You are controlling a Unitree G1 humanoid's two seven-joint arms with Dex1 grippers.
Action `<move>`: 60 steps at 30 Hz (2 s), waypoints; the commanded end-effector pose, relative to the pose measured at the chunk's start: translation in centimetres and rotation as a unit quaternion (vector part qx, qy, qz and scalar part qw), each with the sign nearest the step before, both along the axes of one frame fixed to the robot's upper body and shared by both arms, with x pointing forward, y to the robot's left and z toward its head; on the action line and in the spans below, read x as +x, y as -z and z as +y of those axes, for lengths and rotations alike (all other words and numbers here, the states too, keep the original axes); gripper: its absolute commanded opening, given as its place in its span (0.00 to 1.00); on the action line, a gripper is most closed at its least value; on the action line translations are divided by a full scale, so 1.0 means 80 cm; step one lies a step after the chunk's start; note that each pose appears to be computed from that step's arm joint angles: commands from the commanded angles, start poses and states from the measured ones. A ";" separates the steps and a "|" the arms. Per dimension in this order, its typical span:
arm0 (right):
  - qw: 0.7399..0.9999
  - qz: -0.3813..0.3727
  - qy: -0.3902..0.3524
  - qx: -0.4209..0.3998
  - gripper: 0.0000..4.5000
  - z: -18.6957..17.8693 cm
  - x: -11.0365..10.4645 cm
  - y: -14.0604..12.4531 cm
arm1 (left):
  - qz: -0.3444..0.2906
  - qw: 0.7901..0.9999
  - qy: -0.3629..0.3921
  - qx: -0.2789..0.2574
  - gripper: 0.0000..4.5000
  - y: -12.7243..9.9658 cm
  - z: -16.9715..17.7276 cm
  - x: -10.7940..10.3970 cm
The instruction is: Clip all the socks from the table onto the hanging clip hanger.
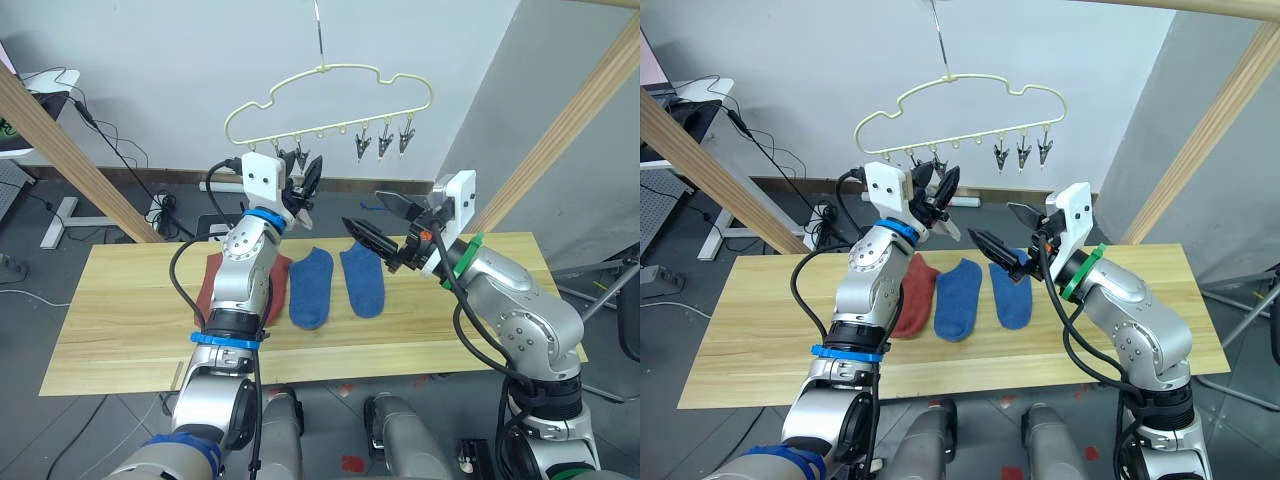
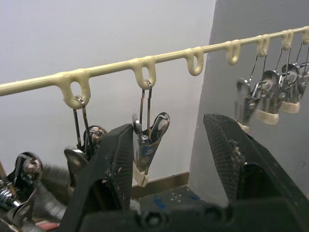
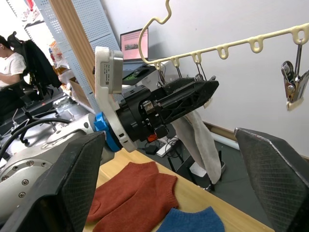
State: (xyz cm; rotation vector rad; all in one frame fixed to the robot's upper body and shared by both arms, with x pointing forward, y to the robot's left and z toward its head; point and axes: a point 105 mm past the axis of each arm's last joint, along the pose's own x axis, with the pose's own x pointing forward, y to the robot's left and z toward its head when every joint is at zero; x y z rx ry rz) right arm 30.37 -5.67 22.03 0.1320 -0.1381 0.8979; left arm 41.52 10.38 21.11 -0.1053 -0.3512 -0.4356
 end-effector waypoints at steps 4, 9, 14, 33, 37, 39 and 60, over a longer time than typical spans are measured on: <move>1.000 -0.028 0.002 0.010 1.00 -0.002 -0.006 -0.016 | -0.033 0.999 0.010 -0.005 0.56 -0.021 -0.007 -0.004; 1.000 -0.028 0.004 0.011 1.00 -0.002 -0.006 -0.016 | -0.033 0.999 0.011 -0.005 0.56 -0.022 -0.008 -0.002; 1.000 -0.027 0.004 0.012 1.00 -0.002 -0.006 -0.016 | -0.034 0.999 0.010 -0.008 0.56 -0.025 -0.008 0.000; 1.000 -0.006 0.015 -0.012 1.00 -0.001 0.000 0.000 | -0.022 0.999 0.016 -0.027 0.00 -0.021 -0.008 -0.001; 0.983 0.058 0.091 -0.147 1.00 -0.010 0.045 0.085 | 0.019 0.998 0.023 -0.057 0.00 -0.018 0.004 0.001; 0.973 0.079 0.103 -0.188 1.00 -0.007 0.068 0.118 | 0.044 0.996 0.034 -0.070 0.00 -0.018 0.013 -0.001; 0.925 0.186 0.098 -0.317 0.79 0.009 0.124 0.262 | 0.103 0.990 0.046 -0.081 0.00 -0.020 0.048 -0.033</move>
